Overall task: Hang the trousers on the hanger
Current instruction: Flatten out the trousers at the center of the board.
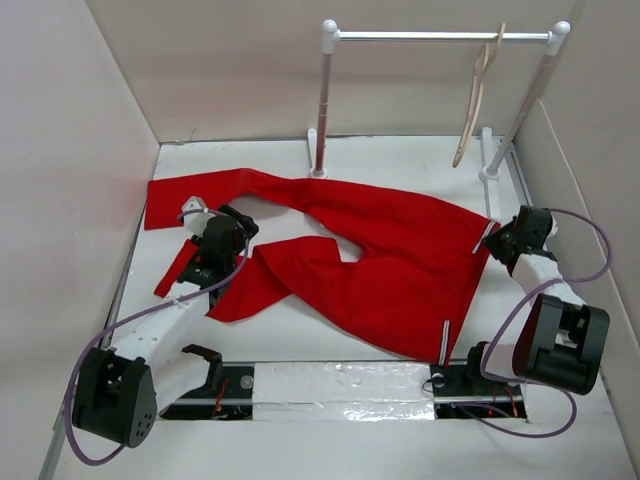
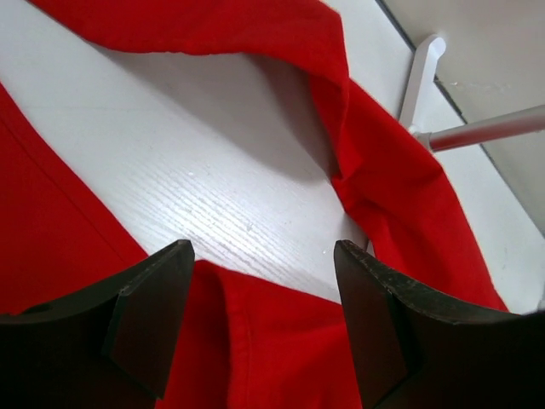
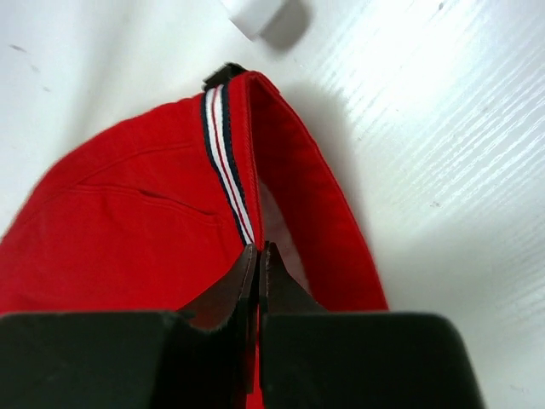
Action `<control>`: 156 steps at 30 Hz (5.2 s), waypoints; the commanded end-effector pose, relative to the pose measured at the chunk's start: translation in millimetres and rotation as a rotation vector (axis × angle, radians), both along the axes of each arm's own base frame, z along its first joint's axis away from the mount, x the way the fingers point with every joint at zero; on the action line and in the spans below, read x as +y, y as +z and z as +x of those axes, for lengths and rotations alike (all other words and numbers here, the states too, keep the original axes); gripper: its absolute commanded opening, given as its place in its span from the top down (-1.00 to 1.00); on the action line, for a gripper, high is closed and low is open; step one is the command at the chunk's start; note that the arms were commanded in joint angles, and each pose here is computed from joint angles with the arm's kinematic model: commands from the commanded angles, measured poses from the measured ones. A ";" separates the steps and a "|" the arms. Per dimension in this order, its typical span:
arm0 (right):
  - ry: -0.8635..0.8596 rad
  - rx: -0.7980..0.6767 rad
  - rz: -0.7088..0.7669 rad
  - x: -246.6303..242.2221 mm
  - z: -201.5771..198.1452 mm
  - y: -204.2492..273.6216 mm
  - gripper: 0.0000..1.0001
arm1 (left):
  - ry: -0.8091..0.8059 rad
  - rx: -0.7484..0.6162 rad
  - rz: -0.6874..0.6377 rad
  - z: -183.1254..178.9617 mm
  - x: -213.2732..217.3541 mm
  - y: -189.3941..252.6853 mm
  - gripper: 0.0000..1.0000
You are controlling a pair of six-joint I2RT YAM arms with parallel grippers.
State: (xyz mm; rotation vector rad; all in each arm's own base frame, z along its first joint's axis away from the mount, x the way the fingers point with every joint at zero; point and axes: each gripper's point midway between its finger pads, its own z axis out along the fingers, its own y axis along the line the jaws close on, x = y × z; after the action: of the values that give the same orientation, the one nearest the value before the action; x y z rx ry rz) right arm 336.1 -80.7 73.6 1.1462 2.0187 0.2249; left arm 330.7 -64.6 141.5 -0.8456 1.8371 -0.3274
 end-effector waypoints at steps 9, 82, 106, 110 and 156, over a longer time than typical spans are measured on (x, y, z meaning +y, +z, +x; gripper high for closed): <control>-0.190 -0.170 -0.241 -69.1 60.3 127.5 1.00 | -0.010 -0.092 -0.069 12.6 -2.3 20.5 -0.39; 1.434 -0.396 -0.233 448.0 -146.9 97.7 0.36 | 0.351 0.180 -0.054 85.1 83.6 -42.3 -0.63; 1.761 -0.304 -0.478 652.5 -162.4 -9.4 -0.37 | 0.024 -0.519 0.084 -81.3 65.4 238.2 -0.05; 1.767 -0.263 -0.568 650.3 -167.6 -30.7 -0.38 | 0.023 -0.487 0.103 -81.0 66.6 229.2 -0.10; 1.523 -0.435 -0.166 565.1 36.2 143.5 1.00 | -0.016 -0.340 0.032 -57.4 53.0 159.8 -0.37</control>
State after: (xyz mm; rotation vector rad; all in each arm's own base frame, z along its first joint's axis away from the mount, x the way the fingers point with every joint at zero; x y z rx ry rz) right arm 352.0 477.7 166.4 -0.7179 2.1000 0.8400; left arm 263.2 0.5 322.2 -0.7001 1.4806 -0.3603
